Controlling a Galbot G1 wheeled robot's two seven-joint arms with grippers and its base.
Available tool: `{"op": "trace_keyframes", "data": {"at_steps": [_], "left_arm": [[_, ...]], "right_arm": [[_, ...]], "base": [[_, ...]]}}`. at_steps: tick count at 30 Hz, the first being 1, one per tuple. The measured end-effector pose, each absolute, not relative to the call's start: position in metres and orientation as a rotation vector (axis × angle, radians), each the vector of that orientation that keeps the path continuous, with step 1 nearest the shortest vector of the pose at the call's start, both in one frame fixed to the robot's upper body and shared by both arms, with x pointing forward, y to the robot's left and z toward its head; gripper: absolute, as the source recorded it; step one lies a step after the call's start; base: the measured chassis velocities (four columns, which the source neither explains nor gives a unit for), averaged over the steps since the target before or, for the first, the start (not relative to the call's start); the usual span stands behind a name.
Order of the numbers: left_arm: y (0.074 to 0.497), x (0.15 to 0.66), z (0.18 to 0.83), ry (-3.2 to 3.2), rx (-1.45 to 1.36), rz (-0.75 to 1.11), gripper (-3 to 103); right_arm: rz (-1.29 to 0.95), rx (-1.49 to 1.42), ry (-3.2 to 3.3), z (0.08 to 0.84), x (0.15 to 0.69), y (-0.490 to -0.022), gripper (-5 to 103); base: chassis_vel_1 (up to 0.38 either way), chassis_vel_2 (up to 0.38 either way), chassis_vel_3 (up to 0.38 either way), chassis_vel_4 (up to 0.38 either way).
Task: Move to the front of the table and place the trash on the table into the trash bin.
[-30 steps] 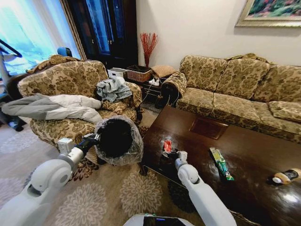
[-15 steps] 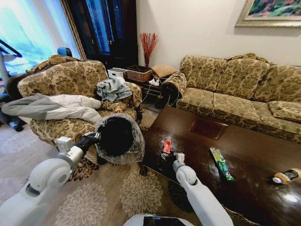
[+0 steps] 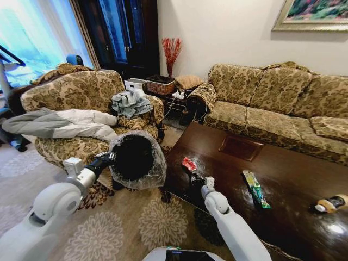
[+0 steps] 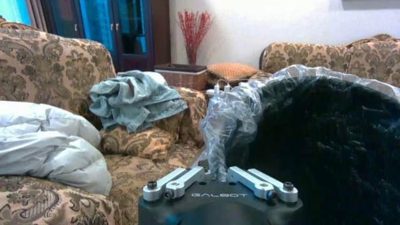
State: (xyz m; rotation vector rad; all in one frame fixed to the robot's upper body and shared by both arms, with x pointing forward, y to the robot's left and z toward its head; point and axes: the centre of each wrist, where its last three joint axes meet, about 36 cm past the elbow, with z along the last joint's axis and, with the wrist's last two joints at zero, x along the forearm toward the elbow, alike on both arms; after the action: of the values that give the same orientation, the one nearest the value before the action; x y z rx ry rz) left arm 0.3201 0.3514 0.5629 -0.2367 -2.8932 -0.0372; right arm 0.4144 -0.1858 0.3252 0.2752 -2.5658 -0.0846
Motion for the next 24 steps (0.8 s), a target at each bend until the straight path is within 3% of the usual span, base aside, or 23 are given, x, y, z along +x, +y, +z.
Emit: {"op": "trace_keyframes", "data": {"at_steps": [5, 12, 14, 19, 24], "left_arm": [[0.349, 0.318, 0.564, -2.897, -0.244, -0.036, 2], [0.347, 0.322, 0.568, -2.896, -0.271, -0.049, 2], [0.345, 0.325, 0.566, -2.884, -0.288, -0.057, 2], [0.344, 0.326, 0.564, -2.873, -0.294, -0.058, 2], [0.346, 0.324, 0.563, -2.872, -0.280, -0.058, 2]], "right_arm": [[-0.046, 0.265, -2.604, 0.339, 0.401, -0.188, 1], [0.043, 0.282, -2.686, 0.369, 0.411, -0.195, -1], [0.074, 0.297, -2.696, 0.373, 0.432, -0.194, 15], [0.096, 0.323, -2.660, 0.367, 0.460, -0.181, 25], [0.129, 0.323, -2.606, 0.361, 0.494, -0.163, 47]], "base": [[0.000, 0.000, 0.000, 0.000], [0.000, 0.000, 0.000, 0.000], [0.000, 0.000, 0.000, 0.000], [0.000, 0.000, 0.000, 0.000], [0.000, 0.000, 0.000, 0.000]]}}
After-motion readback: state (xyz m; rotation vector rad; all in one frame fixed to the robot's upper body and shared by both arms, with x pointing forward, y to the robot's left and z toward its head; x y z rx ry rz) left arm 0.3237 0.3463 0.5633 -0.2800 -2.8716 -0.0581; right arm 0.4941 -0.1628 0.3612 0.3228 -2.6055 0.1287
